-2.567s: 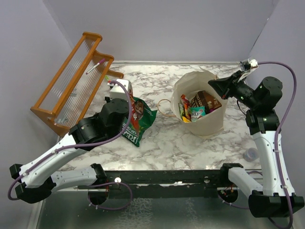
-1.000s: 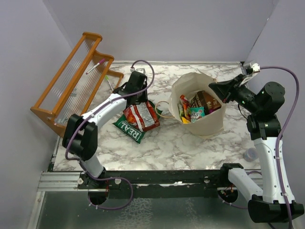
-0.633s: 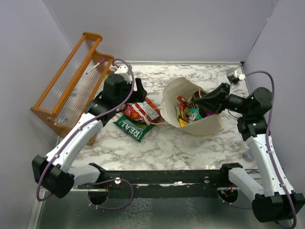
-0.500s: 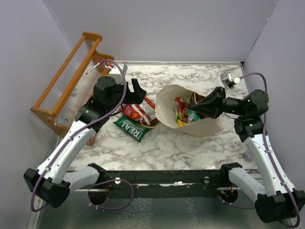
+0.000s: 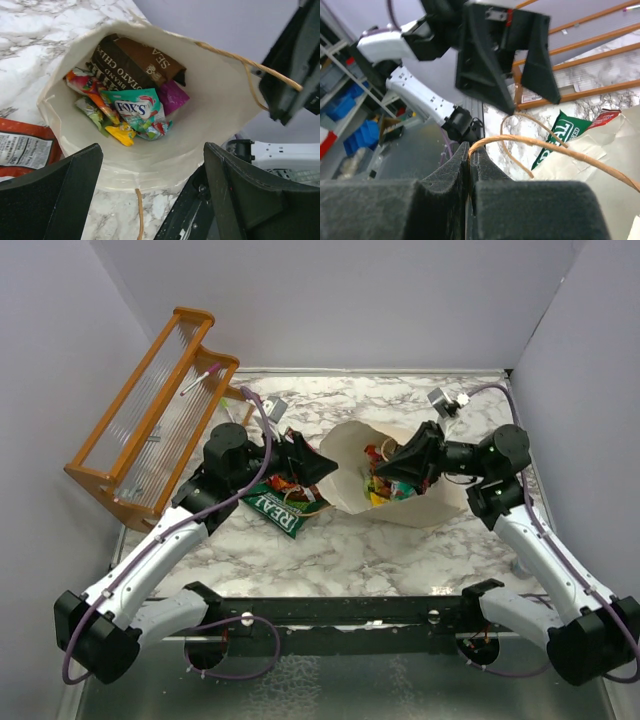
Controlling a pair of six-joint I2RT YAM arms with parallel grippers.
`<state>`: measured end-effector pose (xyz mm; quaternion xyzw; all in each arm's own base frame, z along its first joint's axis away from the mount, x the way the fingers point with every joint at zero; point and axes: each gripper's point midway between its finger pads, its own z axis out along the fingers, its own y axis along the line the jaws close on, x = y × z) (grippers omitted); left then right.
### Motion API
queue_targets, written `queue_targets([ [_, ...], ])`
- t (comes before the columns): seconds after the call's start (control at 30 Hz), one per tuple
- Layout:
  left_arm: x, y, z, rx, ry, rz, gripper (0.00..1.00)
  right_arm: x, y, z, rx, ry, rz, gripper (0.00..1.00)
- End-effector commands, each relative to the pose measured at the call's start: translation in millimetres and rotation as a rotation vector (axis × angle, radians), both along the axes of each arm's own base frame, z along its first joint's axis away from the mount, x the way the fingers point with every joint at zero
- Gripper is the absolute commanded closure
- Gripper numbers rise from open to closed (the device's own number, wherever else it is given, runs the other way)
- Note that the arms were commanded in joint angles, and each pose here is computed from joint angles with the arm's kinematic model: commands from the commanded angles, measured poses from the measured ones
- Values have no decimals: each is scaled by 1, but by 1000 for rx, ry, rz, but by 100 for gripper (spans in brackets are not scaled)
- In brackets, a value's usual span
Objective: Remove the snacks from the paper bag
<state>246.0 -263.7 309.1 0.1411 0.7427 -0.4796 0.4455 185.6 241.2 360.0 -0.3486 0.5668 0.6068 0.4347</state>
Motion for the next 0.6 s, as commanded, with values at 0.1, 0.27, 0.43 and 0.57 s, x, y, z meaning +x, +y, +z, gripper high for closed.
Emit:
queue_targets([
  [0.1, -25, -2, 18, -73, -73, -61, 15, 43, 22, -1, 101, 201, -104, 98],
  [0.27, -29, 9, 4, -11, -75, -36, 14, 45, 52, -4, 81, 244, -59, 98],
  [0.43, -27, 22, -6, 44, -94, 24, 14, 40, 79, -2, 67, 242, -28, 98],
  [0.57, -24, 32, -21, 90, -73, 83, 14, 36, 91, -6, 50, 249, 13, 98],
])
